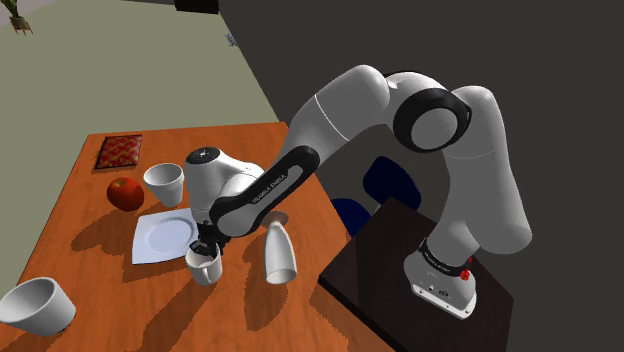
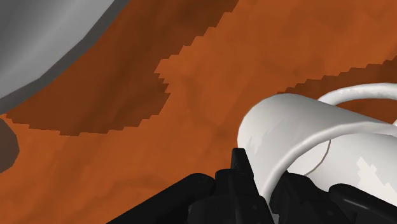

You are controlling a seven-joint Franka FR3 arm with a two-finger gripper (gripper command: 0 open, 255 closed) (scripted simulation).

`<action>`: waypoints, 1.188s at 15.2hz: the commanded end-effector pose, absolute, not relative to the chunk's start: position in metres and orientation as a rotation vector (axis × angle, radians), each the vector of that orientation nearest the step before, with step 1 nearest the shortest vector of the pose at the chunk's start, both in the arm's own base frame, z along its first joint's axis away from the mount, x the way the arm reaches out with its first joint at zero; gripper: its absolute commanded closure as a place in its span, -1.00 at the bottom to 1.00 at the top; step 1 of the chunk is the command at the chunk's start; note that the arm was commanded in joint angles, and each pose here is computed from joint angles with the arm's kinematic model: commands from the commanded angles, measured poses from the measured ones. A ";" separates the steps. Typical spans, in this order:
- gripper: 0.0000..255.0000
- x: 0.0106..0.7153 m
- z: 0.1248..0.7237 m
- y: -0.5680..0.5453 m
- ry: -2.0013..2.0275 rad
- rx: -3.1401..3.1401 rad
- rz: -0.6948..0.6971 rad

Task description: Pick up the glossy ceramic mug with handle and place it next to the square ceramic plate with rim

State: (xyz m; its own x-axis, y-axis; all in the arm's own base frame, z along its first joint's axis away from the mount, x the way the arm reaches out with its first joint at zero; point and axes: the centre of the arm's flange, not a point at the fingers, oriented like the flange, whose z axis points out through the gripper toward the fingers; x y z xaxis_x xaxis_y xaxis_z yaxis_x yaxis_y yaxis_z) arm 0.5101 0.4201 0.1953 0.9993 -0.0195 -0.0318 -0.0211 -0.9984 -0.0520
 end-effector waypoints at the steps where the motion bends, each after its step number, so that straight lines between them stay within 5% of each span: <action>1: 1.00 0.510 0.195 0.420 0.031 -3.088 0.048; 4: 1.00 0.510 0.195 0.420 0.031 -3.088 0.048; 5: -1.00 0.510 0.195 0.420 0.031 -3.088 0.048; 18: -1.00 0.512 0.245 0.418 0.031 -3.088 0.048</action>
State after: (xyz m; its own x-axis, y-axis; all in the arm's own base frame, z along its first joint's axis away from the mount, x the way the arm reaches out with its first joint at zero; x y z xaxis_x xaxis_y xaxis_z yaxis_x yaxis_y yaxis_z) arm 0.5116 0.4181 0.2444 0.9993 -0.0195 -0.0310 -0.0211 -0.9984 -0.0526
